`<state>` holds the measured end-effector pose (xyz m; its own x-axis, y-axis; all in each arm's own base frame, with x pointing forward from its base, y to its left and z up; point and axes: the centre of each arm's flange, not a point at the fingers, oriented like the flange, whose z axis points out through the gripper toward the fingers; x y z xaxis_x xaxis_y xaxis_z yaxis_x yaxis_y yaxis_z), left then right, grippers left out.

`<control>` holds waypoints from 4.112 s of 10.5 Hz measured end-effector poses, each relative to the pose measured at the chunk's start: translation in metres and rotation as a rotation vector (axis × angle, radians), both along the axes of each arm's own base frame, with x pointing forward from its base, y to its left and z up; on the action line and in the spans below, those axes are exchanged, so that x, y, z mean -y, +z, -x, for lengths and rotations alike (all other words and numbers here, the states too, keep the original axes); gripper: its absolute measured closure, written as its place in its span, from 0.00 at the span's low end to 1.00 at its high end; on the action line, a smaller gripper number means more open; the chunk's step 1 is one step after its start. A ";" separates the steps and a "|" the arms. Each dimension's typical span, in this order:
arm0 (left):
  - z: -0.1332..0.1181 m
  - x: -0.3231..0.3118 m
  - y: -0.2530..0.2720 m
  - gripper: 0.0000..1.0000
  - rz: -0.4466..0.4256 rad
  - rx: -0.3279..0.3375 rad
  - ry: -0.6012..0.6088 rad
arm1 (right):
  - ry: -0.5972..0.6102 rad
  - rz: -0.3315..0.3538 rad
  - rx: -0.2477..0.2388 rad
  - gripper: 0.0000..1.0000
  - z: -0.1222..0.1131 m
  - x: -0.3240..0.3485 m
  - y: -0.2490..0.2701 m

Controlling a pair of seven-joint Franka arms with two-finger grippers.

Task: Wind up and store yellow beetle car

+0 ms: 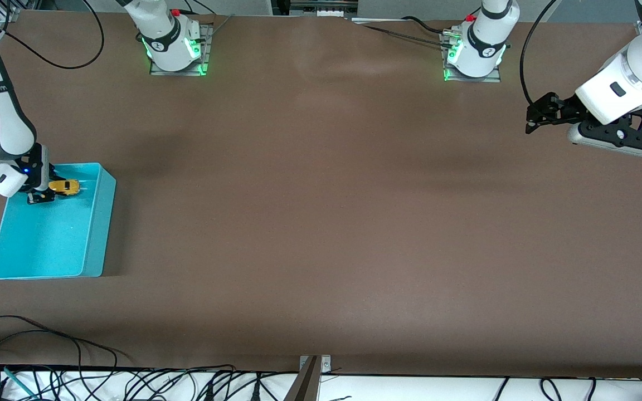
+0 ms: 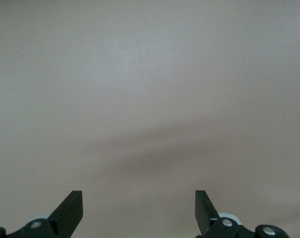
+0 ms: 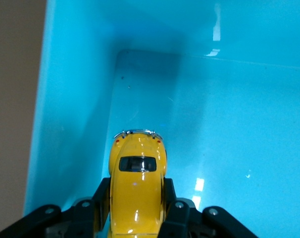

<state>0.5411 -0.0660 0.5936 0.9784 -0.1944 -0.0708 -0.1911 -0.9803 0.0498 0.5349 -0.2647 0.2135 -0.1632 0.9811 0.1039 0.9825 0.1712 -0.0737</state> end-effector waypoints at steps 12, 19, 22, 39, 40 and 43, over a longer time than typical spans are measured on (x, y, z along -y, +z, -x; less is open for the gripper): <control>0.004 0.001 -0.003 0.00 -0.004 -0.035 -0.004 | -0.197 -0.051 -0.010 0.00 -0.043 -0.017 0.078; 0.004 0.003 0.000 0.00 -0.003 -0.029 -0.007 | -0.665 0.051 -0.025 0.00 -0.055 -0.149 0.222; 0.004 0.003 0.000 0.00 -0.003 -0.029 -0.008 | -0.925 0.102 -0.042 0.00 -0.035 -0.206 0.279; 0.005 0.007 0.001 0.00 -0.003 -0.028 -0.016 | -1.746 0.165 -0.012 0.00 -0.011 -0.306 0.374; 0.005 0.007 0.001 0.00 -0.003 -0.028 -0.016 | -1.746 0.184 -0.024 0.00 -0.005 -0.305 0.378; 0.005 0.007 0.001 0.00 -0.003 -0.028 -0.016 | -1.769 0.199 -0.028 0.00 0.015 -0.304 0.399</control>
